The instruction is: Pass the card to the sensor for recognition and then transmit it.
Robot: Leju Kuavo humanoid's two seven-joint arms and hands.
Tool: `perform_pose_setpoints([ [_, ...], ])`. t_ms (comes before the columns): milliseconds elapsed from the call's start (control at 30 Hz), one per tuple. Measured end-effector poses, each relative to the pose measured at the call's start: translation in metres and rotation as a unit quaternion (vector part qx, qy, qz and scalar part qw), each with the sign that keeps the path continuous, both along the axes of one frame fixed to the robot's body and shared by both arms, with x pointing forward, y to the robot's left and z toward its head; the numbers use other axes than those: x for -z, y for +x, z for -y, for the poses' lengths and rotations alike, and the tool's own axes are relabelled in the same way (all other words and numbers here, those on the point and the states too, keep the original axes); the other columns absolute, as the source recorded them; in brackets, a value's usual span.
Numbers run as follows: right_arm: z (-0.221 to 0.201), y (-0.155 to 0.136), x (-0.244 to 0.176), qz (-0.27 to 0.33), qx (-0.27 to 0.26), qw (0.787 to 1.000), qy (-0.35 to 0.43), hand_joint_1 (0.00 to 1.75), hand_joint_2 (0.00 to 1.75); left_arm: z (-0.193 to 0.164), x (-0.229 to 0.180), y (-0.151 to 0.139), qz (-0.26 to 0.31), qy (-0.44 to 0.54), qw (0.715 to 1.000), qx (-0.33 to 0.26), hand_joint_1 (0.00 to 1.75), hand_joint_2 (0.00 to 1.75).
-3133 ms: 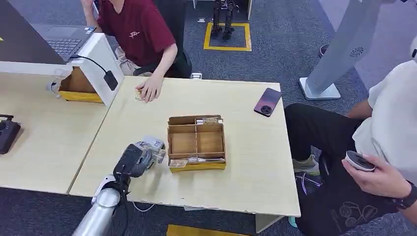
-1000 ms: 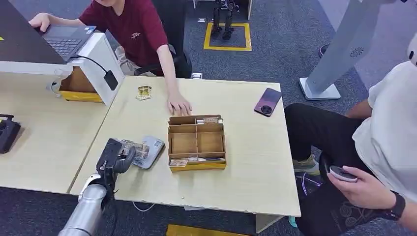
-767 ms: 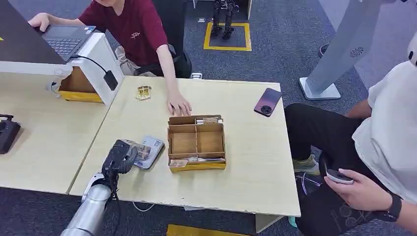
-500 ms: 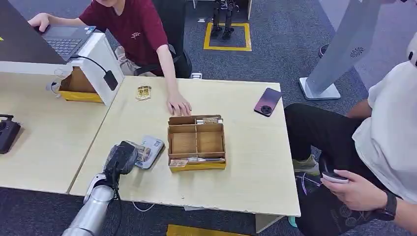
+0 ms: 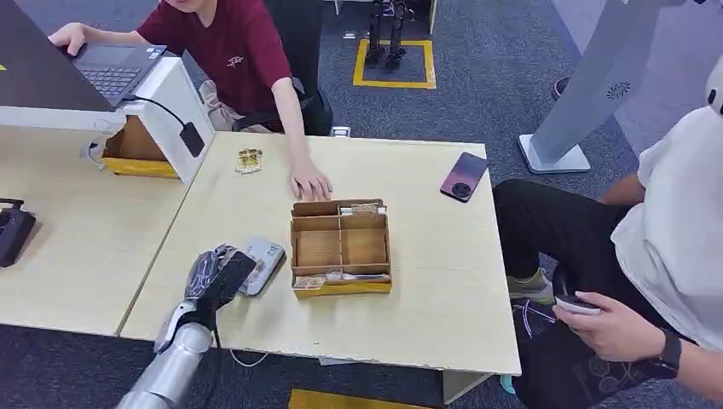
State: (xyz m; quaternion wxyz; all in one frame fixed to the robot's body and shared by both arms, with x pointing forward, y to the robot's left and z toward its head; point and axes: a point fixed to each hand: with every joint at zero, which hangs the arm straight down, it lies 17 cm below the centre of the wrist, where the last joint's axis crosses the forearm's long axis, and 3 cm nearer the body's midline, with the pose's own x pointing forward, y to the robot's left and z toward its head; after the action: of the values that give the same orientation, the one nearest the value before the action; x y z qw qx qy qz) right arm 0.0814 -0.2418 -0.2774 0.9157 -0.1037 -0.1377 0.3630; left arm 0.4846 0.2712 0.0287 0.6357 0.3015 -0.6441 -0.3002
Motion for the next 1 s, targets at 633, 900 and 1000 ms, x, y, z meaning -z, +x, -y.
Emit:
perform_pose_setpoints([
  [633, -0.002, 0.0, 0.0, 0.0, -0.003, 1.0, 0.001, 0.0, 0.0, 0.018, -0.124, 0.004, 0.205, -0.147, 0.968, -0.012, 1.75, 1.75],
  [900, -0.007, 0.002, 0.0, -0.003, -0.015, 1.0, 0.008, 0.0, 0.0, 0.021, -0.208, -0.011, 0.377, 0.143, 0.915, -0.01, 1.75, 1.75],
  [1000, -0.008, 0.004, -0.001, -0.001, -0.022, 1.0, 0.008, 0.0, 0.0, 0.008, -0.218, -0.011, 0.385, 0.17, 0.906, -0.032, 1.75, 1.75],
])
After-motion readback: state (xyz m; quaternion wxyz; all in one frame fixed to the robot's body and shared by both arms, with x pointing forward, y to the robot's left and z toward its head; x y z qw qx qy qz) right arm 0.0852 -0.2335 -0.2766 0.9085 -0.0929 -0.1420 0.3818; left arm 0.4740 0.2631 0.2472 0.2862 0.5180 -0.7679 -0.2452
